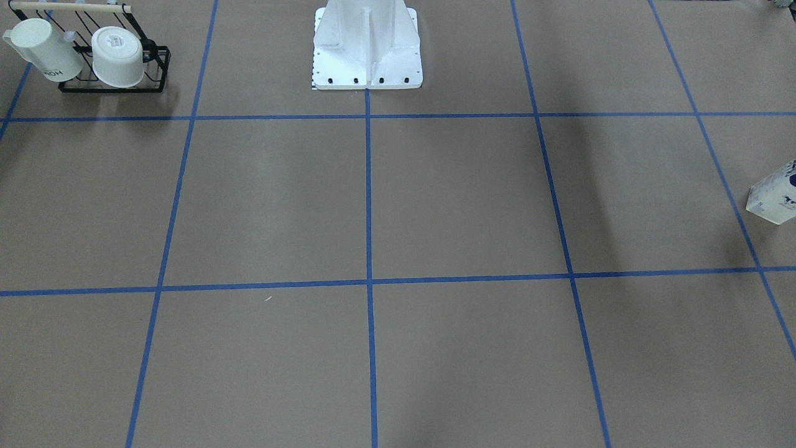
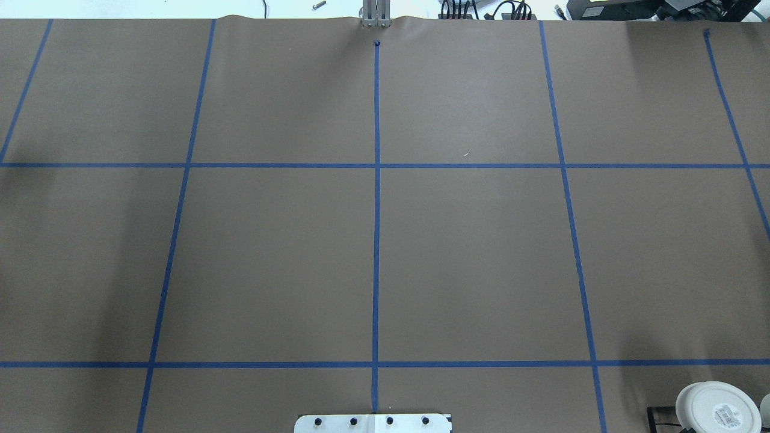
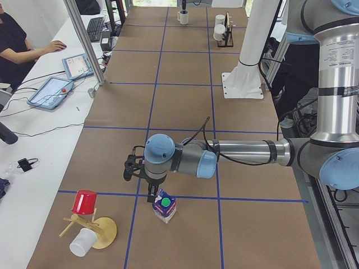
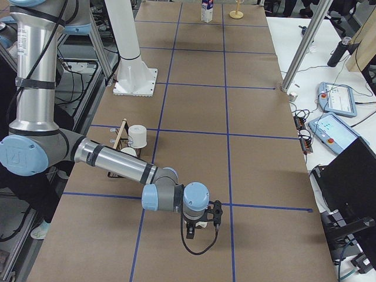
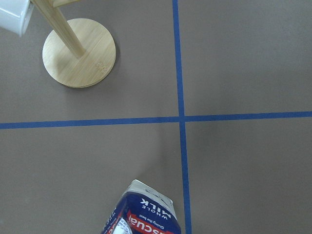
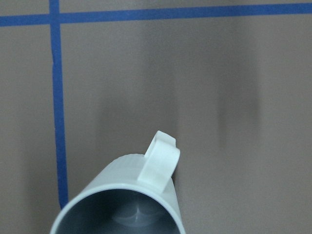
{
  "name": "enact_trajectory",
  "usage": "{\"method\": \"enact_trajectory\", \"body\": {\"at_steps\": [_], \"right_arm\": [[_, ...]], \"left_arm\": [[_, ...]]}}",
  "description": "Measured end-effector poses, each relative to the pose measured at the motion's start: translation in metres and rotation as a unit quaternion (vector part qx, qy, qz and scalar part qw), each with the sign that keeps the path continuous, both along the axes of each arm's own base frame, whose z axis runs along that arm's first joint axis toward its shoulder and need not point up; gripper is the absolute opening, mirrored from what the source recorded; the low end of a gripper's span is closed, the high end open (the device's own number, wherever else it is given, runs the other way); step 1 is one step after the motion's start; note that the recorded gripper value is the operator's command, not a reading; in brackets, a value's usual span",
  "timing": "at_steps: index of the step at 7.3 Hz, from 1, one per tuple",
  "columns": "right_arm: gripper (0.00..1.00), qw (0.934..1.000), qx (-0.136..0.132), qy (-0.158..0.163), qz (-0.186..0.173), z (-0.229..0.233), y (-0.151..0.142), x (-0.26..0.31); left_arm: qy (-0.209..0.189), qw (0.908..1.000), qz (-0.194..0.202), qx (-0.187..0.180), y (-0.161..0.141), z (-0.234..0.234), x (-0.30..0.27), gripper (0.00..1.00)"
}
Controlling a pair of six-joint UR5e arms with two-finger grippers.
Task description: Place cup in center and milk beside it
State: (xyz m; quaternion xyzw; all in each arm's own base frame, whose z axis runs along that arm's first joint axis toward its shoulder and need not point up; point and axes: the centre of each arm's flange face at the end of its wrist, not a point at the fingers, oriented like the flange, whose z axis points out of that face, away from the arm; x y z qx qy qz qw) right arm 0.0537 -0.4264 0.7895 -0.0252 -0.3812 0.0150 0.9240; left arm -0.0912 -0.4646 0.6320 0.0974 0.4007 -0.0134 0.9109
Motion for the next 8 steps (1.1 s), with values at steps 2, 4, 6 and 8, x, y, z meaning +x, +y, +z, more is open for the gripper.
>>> {"method": "enact_trajectory", "body": {"at_steps": [2,4,6,8], "right_arm": [[0.0,1.0,-0.007,-0.002,0.001,0.007,-0.004,0.0],[0.0,1.0,-0.009,-0.004,0.001,0.007,-0.004,-0.001],[0.0,1.0,-0.006,-0.004,0.004,0.003,-0.008,-0.001],[0.0,0.9998,0.004,-0.018,0.012,-0.012,-0.023,0.004]], "left_arm": [[0.0,1.0,0.0,0.004,-0.001,-0.005,0.0,0.98],[-0.001,1.0,0.0,0.007,-0.002,-0.008,0.0,0.98],[-0.001,1.0,-0.001,0.008,-0.002,-0.009,0.0,0.98],[-0.001,1.0,-0.001,0.008,-0.002,-0.009,-0.001,0.98]]}}
